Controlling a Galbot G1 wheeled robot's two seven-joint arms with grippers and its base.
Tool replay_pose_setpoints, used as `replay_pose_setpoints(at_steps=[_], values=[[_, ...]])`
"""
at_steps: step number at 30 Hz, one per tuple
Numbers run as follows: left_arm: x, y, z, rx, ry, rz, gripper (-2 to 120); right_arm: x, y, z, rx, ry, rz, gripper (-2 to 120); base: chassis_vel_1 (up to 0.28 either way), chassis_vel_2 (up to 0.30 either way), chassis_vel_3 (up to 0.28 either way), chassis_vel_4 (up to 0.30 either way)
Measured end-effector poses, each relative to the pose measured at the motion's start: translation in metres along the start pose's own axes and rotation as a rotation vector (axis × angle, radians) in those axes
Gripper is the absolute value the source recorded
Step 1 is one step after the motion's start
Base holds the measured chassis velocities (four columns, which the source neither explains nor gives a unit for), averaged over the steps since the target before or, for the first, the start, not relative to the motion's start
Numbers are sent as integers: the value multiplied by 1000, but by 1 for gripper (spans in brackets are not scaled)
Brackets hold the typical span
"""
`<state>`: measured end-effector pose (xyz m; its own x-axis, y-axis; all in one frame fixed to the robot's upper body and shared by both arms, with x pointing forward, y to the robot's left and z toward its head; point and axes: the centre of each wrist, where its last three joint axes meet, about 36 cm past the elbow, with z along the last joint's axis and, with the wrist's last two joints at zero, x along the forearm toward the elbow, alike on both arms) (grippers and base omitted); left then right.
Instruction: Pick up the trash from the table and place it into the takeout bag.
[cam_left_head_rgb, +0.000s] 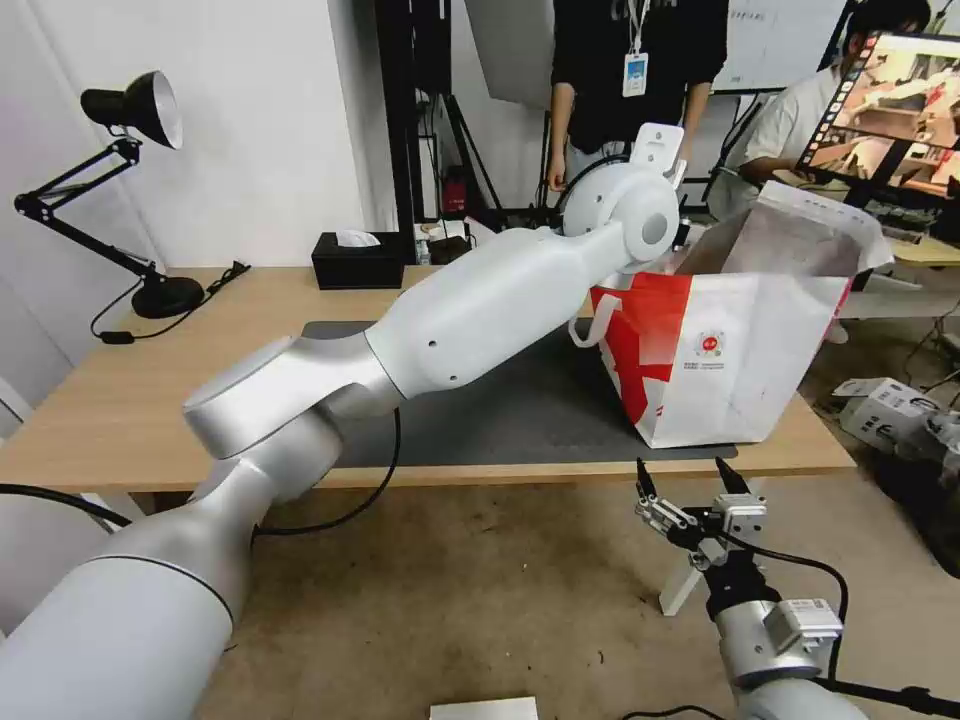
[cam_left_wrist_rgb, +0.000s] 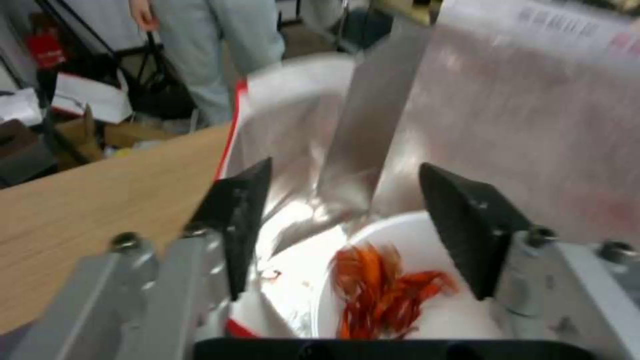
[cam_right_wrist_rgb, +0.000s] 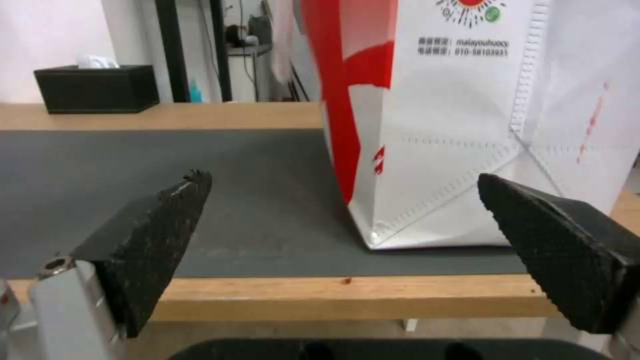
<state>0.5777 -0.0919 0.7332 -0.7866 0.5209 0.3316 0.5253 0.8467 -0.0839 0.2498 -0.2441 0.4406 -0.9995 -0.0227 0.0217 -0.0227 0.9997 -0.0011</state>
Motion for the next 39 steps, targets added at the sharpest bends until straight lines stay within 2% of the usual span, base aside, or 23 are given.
replay_pose_setpoints(at_steps=[2, 4, 5, 7, 8, 10, 11, 14, 15, 18, 19, 21, 22, 24, 26, 27, 30, 33, 34, 35, 36, 37, 39], values=[[8, 4, 2, 25, -33, 10, 75, 0, -1, -1, 2, -3, 2, 100, 0, 0, 0, 0], [25, 16, 9, 96, -134, 21, 83, -2, -2, -2, 3, -10, 5, 100, 0, 0, 0, 0], [25, 16, 9, 96, -134, 21, 83, -2, -2, -2, 3, -10, 5, 100, 0, 0, 0, 0], [41, 36, 22, 156, -265, -7, 93, -3, -2, -4, 1, -18, 7, 100, 0, 0, 0, 0], [41, 36, 22, 156, -265, -7, 93, -3, -2, -4, 1, -18, 7, 100, 0, 0, 0, 0], [62, 70, 44, 179, -399, -32, 99, -5, -6, -8, 6, -32, 17, 100, 0, 0, 0, 0], [62, 70, 44, 179, -399, -32, 99, -5, -6, -8, 6, -32, 17, 100, 0, 0, 0, 0], [103, 126, 99, 155, -497, -99, 100, -7, -11, -14, 1, -45, 22, 100, 0, 0, 0, 0], [103, 126, 99, 155, -497, -99, 100, -7, -11, -14, 1, -45, 22, 100, 0, 0, 0, 0], [167, 185, 159, 90, -551, -212, 100, -8, -15, -17, 10, -50, 23, 100, 0, 0, 0, 0], [167, 185, 159, 90, -551, -212, 100, -8, -15, -17, 10, -50, 23, 100, 0, 0, 0, 0], [208, 210, 195, 36, -555, -292, 100, -9, -15, -17, 12, -53, 24, 100, 0, 0, 0, 0], [208, 210, 195, 36, -555, -292, 100, -9, -15, -17, 12, -53, 24, 100, 0, 0, 0, 0], [255, 228, 251, -38, -536, -389, 100, -9, -18, -16, 10, -56, 49, 100, 0, 0, 0, 0], [281, 231, 276, -71, -553, -438, 100, -12, -21, -17, 16, -67, 57, 100, 0, 0, 0, 0], [281, 231, 276, -71, -553, -438, 100, -12, -21, -17, 16, -67, 57, 100, 0, 0, 0, 0], [322, 211, 323, -46, -548, -505, 100, -18, -24, -21, 26, -86, 63, 100, 0, 0, 0, 0], [335, 200, 338, -38, -550, -527, 100, -19, -25, -22, 28, -88, 65, 100, 0, 0, 0, 0], [345, 190, 348, -31, -551, -541, 100, -19, -25, -23, 30, -91, 69, 100, 0, 0, 0, 0], [368, 157, 371, 13, -515, -584, 100, -14, -24, -30, 46, -107, 80, 100, 0, 0, 0, 0], [375, 139, 378, 46, -478, -601, 100, -9, -22, -33, 58, -116, 81, 100, 0, 0, 0, 0], [375, 139, 378, 46, -478, -601, 100, -9, -22, -33, 58, -116, 81, 100, 0, 0, 0, 0], [380, 126, 376, 73, -403, -600, 100, -6, -20, -34, 74, -130, 79, 100, 0, 0, 0, 0]])
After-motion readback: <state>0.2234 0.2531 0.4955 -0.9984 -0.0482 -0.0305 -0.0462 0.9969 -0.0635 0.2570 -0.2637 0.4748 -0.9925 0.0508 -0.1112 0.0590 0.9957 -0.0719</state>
